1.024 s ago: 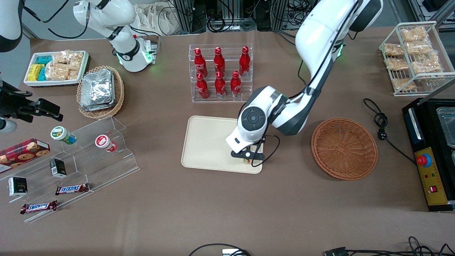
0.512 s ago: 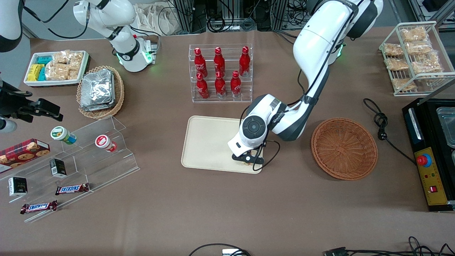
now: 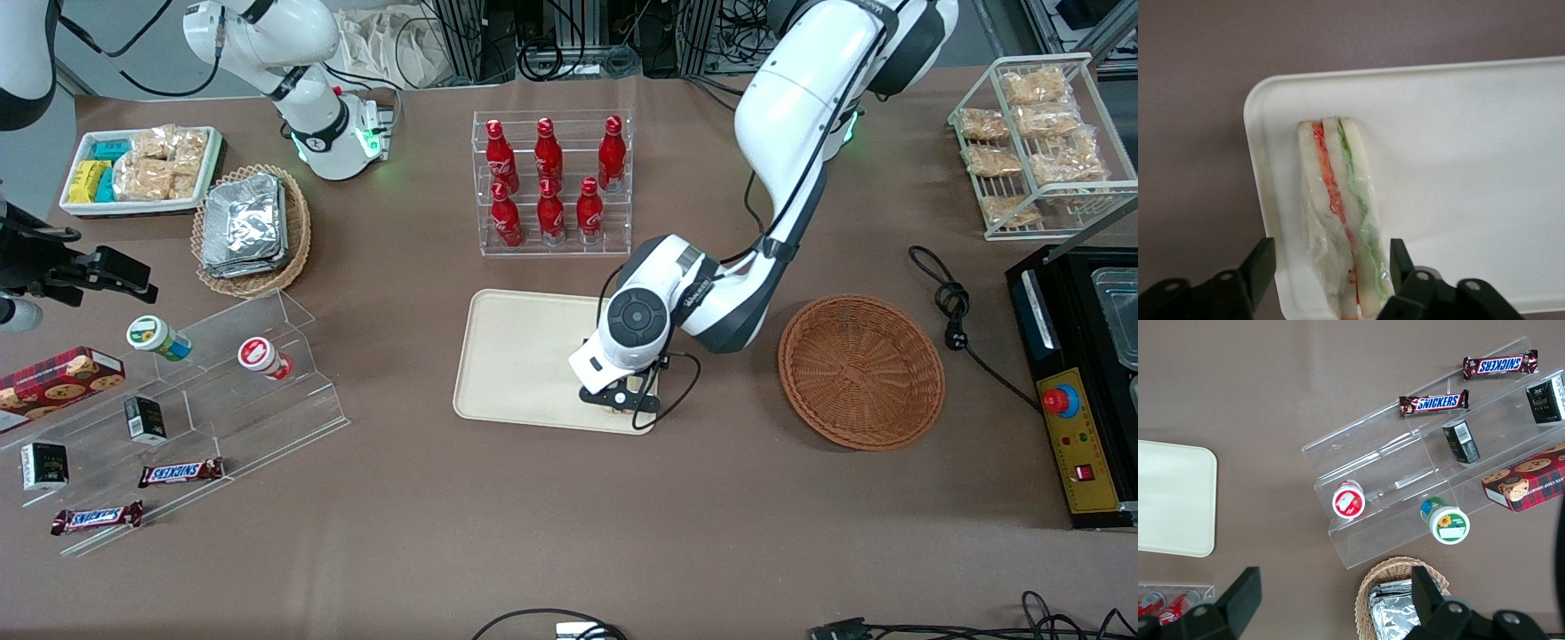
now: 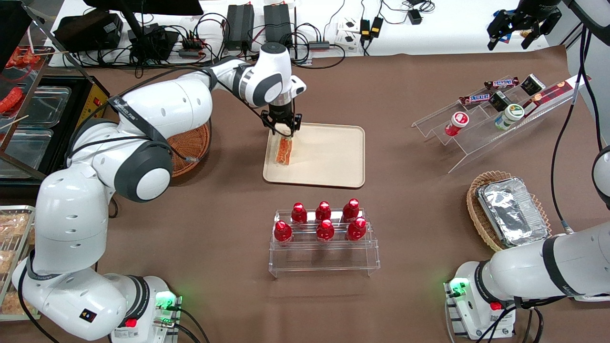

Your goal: Place sandwich from basket to tray

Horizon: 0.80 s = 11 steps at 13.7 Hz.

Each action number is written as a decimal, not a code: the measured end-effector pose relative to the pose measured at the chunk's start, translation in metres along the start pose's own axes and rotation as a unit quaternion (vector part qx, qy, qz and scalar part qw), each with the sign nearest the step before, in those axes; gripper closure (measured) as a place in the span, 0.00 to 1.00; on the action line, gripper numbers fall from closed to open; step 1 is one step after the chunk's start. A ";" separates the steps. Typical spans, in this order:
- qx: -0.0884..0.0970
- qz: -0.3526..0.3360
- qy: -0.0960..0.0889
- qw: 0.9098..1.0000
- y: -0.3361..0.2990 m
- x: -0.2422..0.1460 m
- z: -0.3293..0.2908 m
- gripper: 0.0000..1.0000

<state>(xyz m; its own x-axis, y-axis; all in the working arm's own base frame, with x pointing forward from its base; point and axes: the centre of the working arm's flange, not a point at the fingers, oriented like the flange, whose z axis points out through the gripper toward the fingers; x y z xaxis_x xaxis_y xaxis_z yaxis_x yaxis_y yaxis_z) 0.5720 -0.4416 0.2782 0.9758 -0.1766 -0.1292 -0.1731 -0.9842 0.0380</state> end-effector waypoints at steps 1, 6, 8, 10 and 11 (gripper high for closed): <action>0.004 -0.002 -0.003 1.000 -0.004 -0.002 -0.016 0.10; 0.029 -0.041 -0.031 0.998 -0.085 -0.029 -0.073 0.00; 0.040 -0.037 -0.038 0.998 -0.116 -0.061 -0.087 0.00; 0.043 -0.039 -0.039 0.998 -0.164 -0.087 -0.110 0.00; 0.045 -0.058 -0.046 0.996 -0.197 -0.095 -0.126 0.00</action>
<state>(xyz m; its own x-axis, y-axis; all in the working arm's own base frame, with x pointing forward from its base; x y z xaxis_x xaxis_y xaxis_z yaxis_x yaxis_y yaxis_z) 0.5302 -0.2295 0.4075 0.9741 -0.0574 -0.2185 -0.0744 -0.9947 -0.0706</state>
